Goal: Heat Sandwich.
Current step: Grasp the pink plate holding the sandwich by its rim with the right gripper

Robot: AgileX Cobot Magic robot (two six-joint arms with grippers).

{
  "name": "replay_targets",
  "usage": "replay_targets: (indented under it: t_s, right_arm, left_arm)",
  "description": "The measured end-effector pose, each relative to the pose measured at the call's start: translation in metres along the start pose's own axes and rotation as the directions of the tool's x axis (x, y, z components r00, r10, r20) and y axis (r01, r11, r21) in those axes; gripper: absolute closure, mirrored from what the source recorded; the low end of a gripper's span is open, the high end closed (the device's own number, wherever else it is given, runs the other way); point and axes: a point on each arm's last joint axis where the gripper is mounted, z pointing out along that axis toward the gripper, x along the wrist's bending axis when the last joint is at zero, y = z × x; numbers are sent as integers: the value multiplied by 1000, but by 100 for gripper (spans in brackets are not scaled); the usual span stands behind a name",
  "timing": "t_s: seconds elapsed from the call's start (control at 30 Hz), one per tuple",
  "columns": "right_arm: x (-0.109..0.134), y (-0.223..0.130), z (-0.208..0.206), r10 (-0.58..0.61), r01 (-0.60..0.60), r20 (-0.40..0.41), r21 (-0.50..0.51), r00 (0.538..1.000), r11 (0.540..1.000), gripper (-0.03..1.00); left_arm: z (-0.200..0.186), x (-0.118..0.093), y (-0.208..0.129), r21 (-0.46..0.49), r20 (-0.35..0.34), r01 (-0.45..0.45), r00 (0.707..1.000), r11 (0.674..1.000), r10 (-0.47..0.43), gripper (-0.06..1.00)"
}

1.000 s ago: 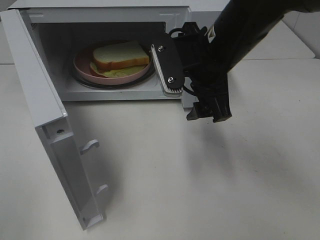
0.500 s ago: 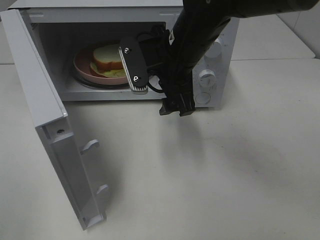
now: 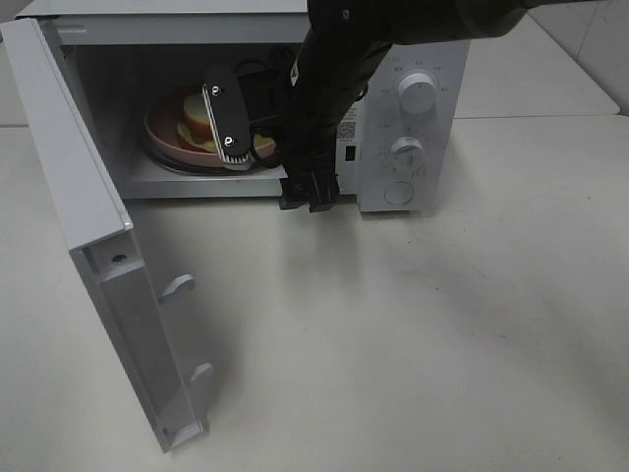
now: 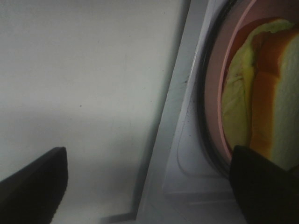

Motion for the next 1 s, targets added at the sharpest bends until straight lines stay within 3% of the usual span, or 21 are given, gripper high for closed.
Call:
replay_targets:
  t_s: [0.57,1.0]
  right_arm:
    - [-28,12,48,54,-54,39,-15,998,998,10]
    - [-33,16,80,54,-54,38,-14,998,998,12]
  left_arm:
    - [0,0,0,0,-5,-2,1000,1000,2,-3]
    - [0,4,0,4,-42,-22,999,1000,22,-3]
